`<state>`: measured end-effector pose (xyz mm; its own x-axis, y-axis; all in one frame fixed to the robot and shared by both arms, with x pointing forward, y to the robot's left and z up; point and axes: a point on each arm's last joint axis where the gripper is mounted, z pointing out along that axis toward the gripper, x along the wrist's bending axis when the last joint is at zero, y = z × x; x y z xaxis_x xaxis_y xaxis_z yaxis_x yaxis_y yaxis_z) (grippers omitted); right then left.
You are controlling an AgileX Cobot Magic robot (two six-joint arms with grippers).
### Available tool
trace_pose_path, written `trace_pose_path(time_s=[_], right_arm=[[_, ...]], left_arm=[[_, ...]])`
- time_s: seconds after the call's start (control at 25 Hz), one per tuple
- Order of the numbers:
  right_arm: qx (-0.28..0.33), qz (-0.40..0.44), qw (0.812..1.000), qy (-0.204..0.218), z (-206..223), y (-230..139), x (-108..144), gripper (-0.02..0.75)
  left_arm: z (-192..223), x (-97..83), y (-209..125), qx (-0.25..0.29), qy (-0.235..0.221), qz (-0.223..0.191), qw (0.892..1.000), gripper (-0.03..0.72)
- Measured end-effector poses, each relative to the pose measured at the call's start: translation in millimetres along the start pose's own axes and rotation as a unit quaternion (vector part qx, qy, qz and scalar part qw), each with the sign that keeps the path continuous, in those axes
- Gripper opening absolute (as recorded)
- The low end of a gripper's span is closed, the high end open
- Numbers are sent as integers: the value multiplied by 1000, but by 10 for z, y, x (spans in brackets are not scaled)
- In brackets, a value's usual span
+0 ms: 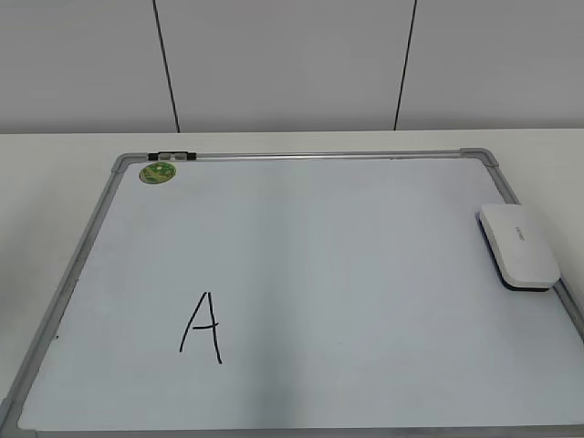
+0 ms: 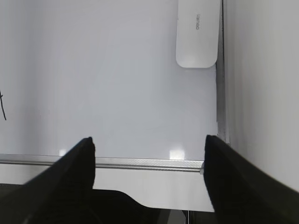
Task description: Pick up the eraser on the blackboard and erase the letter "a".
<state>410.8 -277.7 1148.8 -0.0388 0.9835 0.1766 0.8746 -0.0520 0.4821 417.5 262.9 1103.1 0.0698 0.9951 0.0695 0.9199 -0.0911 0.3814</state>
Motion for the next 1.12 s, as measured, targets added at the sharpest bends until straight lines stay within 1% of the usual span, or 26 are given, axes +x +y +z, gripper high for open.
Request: trace_pose_path(time_s=[0.2, 0.28, 0.4, 0.52, 0.56, 0.64, 0.72, 0.8, 0.84, 0.88, 0.96, 1.08, 1.12], right_arm=[[-36, -5, 999, 8, -180, -620, -18, 535], [-52, -6, 999, 14, -228, -804, -18, 535], [-90, -13, 996, 19, -290, -1195, -41, 535], [-118, -18, 993, 19, -309, -1428, -63, 535], [-136, -22, 990, 17, -316, -1561, -79, 535], [-150, -25, 988, 14, -318, -1656, -95, 535], [-183, -33, 983, 3, -347, -1818, -128, 535], [-199, -48, 979, -14, -349, -1900, -164, 535], [-201, -54, 978, -22, -341, -1921, -180, 535], [-204, -76, 975, -39, -307, -1969, -211, 535], [-195, -104, 974, -48, -244, -1994, -229, 535], [-176, -112, 977, -41, -138, -2010, -230, 535], [-167, -114, 979, -29, -55, -2018, -221, 535]], left_arm=[[-210, 116, -606, -55, -21, -14, 998, 474], [-260, 159, -834, -74, -27, -19, 997, 473], [-343, 208, -1142, -115, -45, -28, 992, 466], [-373, 231, -1391, -150, -65, -33, 986, 463], [-369, 237, -1458, -159, -69, -31, 984, 462], [-368, 253, -1598, -184, -75, -16, 980, 462], [-332, 257, -1700, -202, -79, -2, 976, 462], [-296, 258, -1767, -225, -82, 7, 971, 462], [-267, 253, -1787, -232, -85, 10, 969, 462], [-232, 249, -1793, -236, -84, 13, 968, 462], [-204, 243, -1791, -243, -85, 18, 966, 461], [-174, 233, -1766, -257, -83, 29, 962, 461], [-159, 230, -1760, -260, -83, 31, 962, 461]])
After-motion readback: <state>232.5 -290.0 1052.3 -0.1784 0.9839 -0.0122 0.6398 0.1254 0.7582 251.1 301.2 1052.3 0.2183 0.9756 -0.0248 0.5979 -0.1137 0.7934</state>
